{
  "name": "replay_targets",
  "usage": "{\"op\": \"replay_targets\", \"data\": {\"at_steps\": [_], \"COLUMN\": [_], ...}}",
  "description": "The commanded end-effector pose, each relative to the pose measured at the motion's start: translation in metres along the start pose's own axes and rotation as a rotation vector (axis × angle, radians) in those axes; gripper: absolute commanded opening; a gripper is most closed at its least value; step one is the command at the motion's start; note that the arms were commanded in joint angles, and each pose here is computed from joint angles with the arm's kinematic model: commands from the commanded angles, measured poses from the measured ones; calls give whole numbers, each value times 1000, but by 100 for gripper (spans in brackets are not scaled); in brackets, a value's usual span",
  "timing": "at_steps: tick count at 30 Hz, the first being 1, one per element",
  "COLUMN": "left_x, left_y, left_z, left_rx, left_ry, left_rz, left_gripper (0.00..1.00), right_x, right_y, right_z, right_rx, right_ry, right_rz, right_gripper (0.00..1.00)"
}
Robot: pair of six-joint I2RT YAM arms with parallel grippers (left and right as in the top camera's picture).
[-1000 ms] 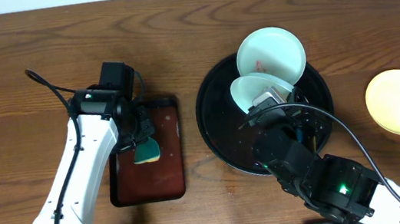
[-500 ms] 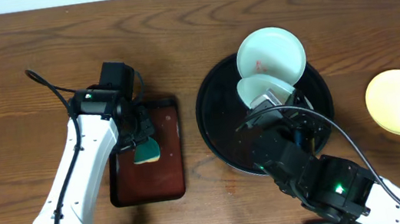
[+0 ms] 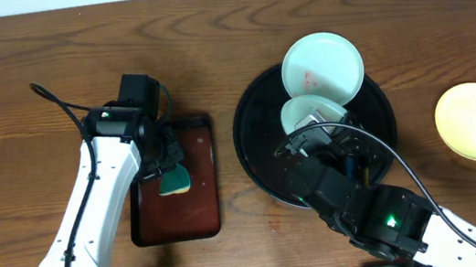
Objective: Clean dirty plates on tray and stack at the side
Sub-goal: 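Carry the green plate right and stack it on the yellow plate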
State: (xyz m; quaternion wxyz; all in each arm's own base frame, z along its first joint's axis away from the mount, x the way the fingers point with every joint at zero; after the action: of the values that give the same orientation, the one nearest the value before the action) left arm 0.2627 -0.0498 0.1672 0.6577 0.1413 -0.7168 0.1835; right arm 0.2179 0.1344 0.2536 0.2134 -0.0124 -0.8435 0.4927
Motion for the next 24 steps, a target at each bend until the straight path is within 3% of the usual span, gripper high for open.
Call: {"op": "replay_targets", "data": {"at_steps": [1, 11, 18, 24], "left_x": [0, 0, 0, 0], "left_y": [1, 1, 1, 1], "left_z": [0, 0, 0, 0], "left_rx": [-14, -18, -18, -17], "left_ry": [1, 1, 0, 0], "left_rz": [1, 1, 1, 1], "left_gripper": [8, 7, 7, 7], "right_x": [-4, -68, -102, -103], "right_y": [-2, -30, -74, -98], "right_z": [1, 64, 159, 250], "right_rx": [-275, -847, -1213, -1448], "right_ry": [19, 287, 491, 679], "right_rz": [-46, -197, -162, 7], "right_gripper": [1, 1, 1, 1]}}
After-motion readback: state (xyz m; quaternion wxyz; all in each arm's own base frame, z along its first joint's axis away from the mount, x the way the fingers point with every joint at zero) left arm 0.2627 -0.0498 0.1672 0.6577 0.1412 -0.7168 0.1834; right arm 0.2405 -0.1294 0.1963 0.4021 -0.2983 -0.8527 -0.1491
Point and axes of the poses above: each gripper's point midway between its finger pads, its own x axis back along the fingers, its own y axis along the line the jaws close on, z = x × y, the point moved 5 cm from there along x, back along the fingers, and after that the axes turned 8 degrees about x, right-handed, at the moved point
